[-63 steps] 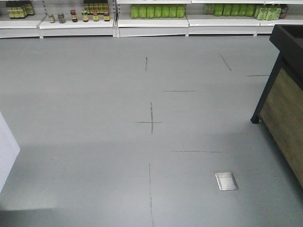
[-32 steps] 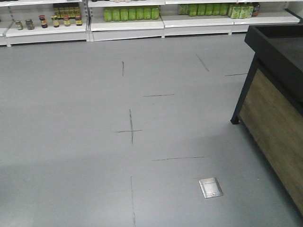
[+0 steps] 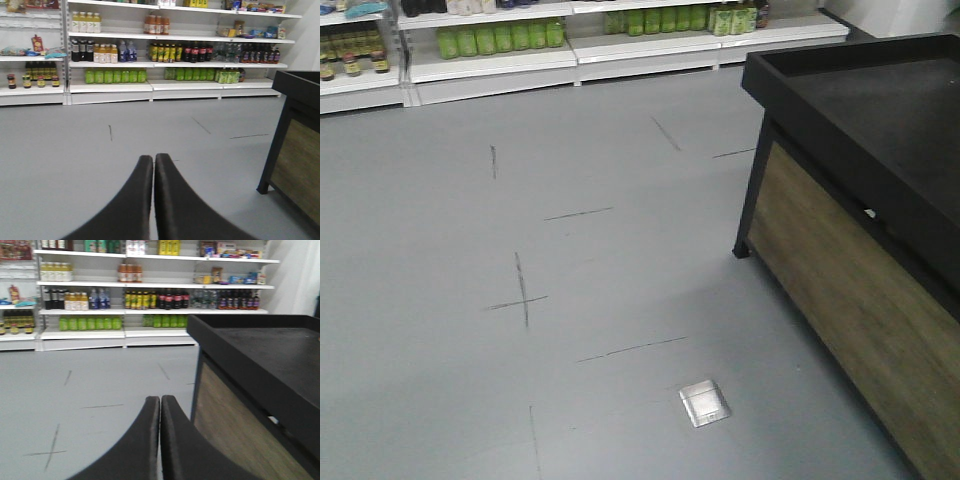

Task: Pick three apples into basket with both arms
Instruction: 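Drive the base forward and turn toward the fruit display tables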

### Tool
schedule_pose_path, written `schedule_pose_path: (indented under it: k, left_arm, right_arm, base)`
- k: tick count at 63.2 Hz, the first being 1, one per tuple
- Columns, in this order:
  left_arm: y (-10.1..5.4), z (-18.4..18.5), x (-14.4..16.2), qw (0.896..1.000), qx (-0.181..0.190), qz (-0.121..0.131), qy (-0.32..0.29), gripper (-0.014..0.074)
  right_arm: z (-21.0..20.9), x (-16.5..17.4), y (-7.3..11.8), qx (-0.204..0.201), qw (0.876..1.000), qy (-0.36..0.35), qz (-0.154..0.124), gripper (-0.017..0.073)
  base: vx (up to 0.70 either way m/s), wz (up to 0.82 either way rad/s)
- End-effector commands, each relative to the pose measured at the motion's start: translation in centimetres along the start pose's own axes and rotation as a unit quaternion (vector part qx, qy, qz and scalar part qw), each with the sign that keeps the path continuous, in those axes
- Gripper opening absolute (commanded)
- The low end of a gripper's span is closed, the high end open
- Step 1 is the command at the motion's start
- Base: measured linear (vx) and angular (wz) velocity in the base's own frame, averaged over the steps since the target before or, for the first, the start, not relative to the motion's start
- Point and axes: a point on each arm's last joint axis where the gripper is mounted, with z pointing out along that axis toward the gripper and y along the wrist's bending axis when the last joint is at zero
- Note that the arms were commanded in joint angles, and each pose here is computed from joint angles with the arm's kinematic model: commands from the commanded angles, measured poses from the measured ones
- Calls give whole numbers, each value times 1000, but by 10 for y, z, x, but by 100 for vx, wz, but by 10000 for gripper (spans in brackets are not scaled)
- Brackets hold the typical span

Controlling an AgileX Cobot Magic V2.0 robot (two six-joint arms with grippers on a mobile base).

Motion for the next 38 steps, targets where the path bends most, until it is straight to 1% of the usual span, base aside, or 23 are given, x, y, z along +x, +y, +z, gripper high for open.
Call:
schedule_pose_path:
  k: [1, 38]
  left_arm:
    - [-3, -3, -14, 998, 14, -9, -54, -6]
    - [-3, -3, -14, 998, 14, -9, -54, -6]
  right_arm:
    - [0, -2, 0, 2, 999, -35, -8, -8]
    - [0, -2, 0, 2, 999, -35, -8, -8]
  base:
    - [10, -40]
    - [9, -42]
